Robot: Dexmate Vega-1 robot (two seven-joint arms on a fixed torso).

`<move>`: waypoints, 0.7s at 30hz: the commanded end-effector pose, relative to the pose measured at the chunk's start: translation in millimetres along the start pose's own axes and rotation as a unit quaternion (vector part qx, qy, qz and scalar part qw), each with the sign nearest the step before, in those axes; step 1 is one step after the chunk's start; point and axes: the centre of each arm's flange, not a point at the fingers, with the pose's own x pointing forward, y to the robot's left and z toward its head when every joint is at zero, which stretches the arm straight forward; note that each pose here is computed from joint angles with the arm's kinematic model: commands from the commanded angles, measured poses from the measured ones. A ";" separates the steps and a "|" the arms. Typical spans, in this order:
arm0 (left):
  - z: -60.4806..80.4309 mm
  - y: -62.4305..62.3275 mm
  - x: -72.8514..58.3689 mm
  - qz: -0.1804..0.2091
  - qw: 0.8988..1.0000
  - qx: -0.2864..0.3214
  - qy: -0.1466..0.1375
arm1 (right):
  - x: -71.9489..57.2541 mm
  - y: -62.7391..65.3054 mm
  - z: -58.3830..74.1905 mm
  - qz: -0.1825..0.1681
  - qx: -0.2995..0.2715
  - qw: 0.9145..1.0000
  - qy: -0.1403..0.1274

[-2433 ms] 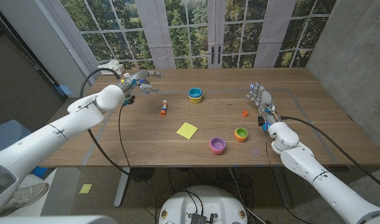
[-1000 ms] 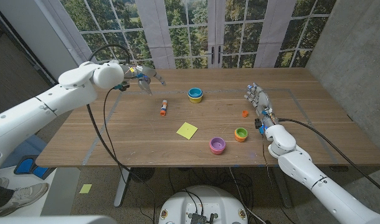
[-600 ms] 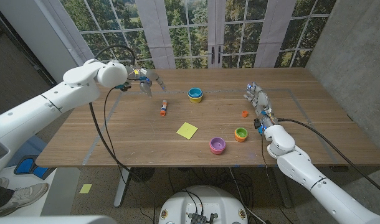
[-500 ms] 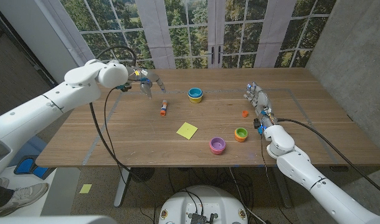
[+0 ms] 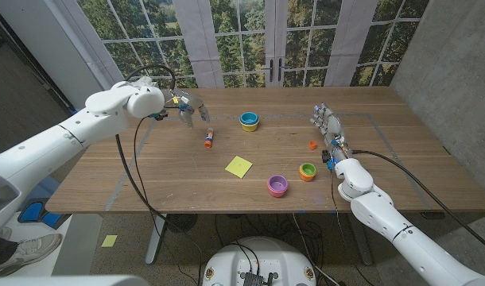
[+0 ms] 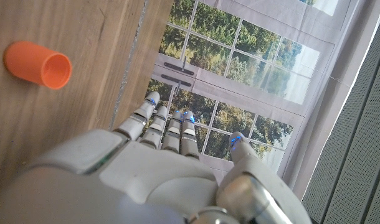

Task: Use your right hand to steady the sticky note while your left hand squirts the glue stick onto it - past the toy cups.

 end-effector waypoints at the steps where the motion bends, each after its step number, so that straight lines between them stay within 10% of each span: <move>1: -1.5 -21.1 9.1 -0.001 1.000 0.015 -0.008 | 5.7 4.1 0.4 -0.003 -0.007 1.000 -0.003; 21: -1.8 -38.9 28.6 0.007 0.999 0.025 -0.043 | 15.7 11.9 4.0 -0.008 -0.025 1.000 -0.002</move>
